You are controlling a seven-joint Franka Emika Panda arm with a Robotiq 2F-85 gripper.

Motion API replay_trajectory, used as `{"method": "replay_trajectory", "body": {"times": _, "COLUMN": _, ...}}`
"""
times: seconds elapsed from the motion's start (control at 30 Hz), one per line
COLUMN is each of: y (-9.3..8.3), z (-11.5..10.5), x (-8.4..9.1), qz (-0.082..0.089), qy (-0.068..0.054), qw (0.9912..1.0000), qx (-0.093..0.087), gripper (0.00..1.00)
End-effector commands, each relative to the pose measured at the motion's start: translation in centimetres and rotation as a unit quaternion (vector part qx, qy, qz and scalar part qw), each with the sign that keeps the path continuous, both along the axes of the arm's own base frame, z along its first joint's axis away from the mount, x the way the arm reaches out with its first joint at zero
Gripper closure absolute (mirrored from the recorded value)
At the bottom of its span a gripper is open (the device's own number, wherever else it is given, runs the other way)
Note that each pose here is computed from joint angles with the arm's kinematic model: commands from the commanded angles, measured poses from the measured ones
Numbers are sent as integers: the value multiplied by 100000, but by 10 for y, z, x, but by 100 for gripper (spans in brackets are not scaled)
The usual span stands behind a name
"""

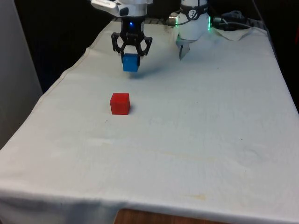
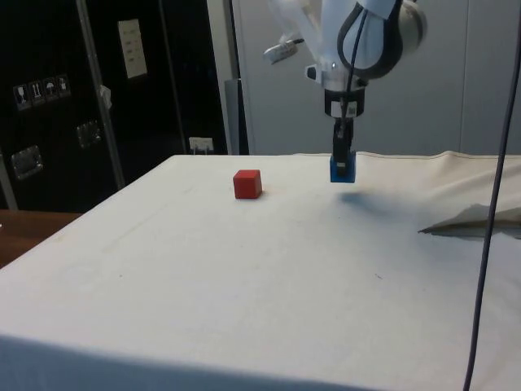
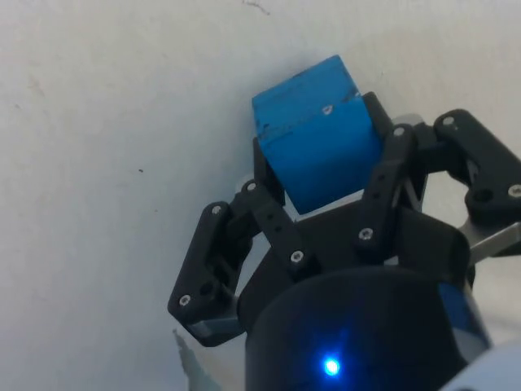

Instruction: Stack the two cubes.

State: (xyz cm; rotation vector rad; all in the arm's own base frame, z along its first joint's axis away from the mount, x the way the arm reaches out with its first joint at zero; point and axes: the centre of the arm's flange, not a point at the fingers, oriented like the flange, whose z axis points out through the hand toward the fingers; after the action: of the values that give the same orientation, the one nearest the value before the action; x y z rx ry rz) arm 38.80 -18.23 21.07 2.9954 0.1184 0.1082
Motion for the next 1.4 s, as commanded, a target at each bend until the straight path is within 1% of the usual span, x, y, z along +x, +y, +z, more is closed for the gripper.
{"method": "replay_trajectory", "body": {"times": 0.0, "y": -2, "z": 3, "x": 5, "qz": 38, "qy": 425, "qw": 99998, "qx": -372, "gripper": 96}}
{"method": "replay_trajectory", "body": {"times": 0.03, "y": -2, "z": 5, "x": 6, "qz": 1, "qy": 363, "qw": 99999, "qx": -279, "gripper": 96}}
{"method": "replay_trajectory", "body": {"times": 0.07, "y": 0, "z": 8, "x": 5, "qz": 81, "qy": -60, "qw": 100000, "qx": 266, "gripper": 96}}
{"method": "replay_trajectory", "body": {"times": 0.1, "y": -2, "z": 10, "x": 10, "qz": 36, "qy": 217, "qw": 100000, "qx": -175, "gripper": 96}}
{"method": "replay_trajectory", "body": {"times": 0.33, "y": -3, "z": 27, "x": 24, "qz": 0, "qy": -181, "qw": 100000, "qx": 167, "gripper": 96}}
{"method": "replay_trajectory", "body": {"times": 0.37, "y": -2, "z": 27, "x": 22, "qz": 238, "qy": -528, "qw": 99998, "qx": 394, "gripper": 96}}
{"method": "replay_trajectory", "body": {"times": 0.4, "y": -3, "z": 30, "x": 26, "qz": 24, "qy": -282, "qw": 99999, "qx": 199, "gripper": 96}}
{"method": "replay_trajectory", "body": {"times": 0.6, "y": -3, "z": 48, "x": 43, "qz": -237, "qy": -602, "qw": 99997, "qx": 382, "gripper": 96}}
{"method": "replay_trajectory", "body": {"times": 0.67, "y": -3, "z": 49, "x": 44, "qz": -90, "qy": -851, "qw": 99996, "qx": 391, "gripper": 96}}
{"method": "replay_trajectory", "body": {"times": 0.7, "y": -2, "z": 51, "x": 46, "qz": -367, "qy": -635, "qw": 99996, "qx": 429, "gripper": 96}}
{"method": "replay_trajectory", "body": {"times": 0.87, "y": -2, "z": 60, "x": 53, "qz": -875, "qy": -879, "qw": 99991, "qx": 573, "gripper": 96}}
{"method": "replay_trajectory", "body": {"times": 0.93, "y": -1, "z": 66, "x": 58, "qz": -1168, "qy": -1071, "qw": 99986, "qx": 585, "gripper": 96}}
{"method": "replay_trajectory", "body": {"times": 0.97, "y": -2, "z": 65, "x": 58, "qz": -874, "qy": -1358, "qw": 99986, "qx": 437, "gripper": 96}}
{"method": "replay_trajectory", "body": {"times": 1.0, "y": -1, "z": 68, "x": 60, "qz": -1186, "qy": -1131, "qw": 99985, "qx": 581, "gripper": 96}}
{"method": "replay_trajectory", "body": {"times": 1.07, "y": 0, "z": 72, "x": 64, "qz": -1367, "qy": -1256, "qw": 99981, "qx": 559, "gripper": 96}}
{"method": "replay_trajectory", "body": {"times": 1.2, "y": 2, "z": 82, "x": 74, "qz": -1528, "qy": -1483, "qw": 99976, "qx": 472, "gripper": 96}}
{"method": "replay_trajectory", "body": {"times": 1.23, "y": 1, "z": 79, "x": 72, "qz": -1350, "qy": -1647, "qw": 99977, "qx": 388, "gripper": 96}}
{"method": "replay_trajectory", "body": {"times": 1.27, "y": 3, "z": 84, "x": 76, "qz": -1502, "qy": -1536, "qw": 99976, "qx": 463, "gripper": 96}}
{"method": "replay_trajectory", "body": {"times": 1.33, "y": 5, "z": 90, "x": 83, "qz": -1344, "qy": -1697, "qw": 99976, "qx": 417, "gripper": 96}}
{"method": "replay_trajectory", "body": {"times": 1.37, "y": 5, "z": 90, "x": 83, "qz": -1344, "qy": -1697, "qw": 99976, "qx": 417, "gripper": 96}}
